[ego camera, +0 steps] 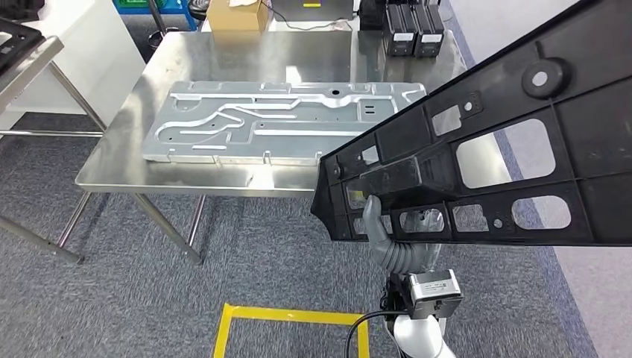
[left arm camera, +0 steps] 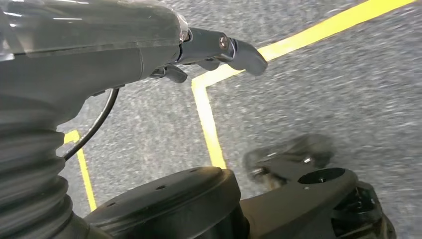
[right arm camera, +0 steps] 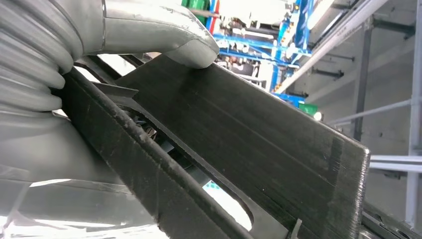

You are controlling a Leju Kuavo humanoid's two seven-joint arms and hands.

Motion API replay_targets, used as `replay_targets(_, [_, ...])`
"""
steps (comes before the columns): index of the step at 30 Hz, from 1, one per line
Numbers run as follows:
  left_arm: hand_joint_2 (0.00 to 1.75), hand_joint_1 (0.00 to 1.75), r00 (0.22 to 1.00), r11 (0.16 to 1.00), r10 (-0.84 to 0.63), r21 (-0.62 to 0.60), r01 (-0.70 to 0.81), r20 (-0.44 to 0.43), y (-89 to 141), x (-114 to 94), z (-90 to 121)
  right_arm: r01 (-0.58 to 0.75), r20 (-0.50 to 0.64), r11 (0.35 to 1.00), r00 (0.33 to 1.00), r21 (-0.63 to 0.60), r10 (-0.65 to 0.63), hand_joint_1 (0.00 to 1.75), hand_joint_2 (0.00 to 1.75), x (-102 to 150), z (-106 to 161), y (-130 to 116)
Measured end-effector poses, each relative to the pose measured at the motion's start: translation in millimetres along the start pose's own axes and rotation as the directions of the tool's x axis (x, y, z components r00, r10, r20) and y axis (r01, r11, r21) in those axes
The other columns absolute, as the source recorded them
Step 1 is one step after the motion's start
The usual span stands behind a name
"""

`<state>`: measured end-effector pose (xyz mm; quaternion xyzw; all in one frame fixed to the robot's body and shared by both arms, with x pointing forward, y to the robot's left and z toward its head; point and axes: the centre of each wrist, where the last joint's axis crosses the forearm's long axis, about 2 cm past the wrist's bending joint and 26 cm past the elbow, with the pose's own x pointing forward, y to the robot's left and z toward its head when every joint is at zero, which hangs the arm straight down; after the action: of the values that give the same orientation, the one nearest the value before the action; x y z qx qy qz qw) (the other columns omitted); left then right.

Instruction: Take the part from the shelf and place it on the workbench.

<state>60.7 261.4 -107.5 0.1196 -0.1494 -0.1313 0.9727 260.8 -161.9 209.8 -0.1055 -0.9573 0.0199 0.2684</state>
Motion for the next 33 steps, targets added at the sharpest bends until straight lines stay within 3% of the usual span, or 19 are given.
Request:
replay_targets(14, [1.75, 0.0, 1.0, 1.0, 0.0, -0.004, 0.0, -0.014, -1, -3, 1, -0.038, -0.006, 0.999, 0.999, -0.008, 0.038, 1.68, 1.75, 4, 6, -1])
replay_targets(33, [1.75, 0.0, 0.998, 0.998, 0.06, 0.005, -0.06, -0.024, 0, -4, 1, -0.289, 0.064, 0.957, 0.956, 0.035, 0.286, 1.68, 1.75, -6, 0, -25])
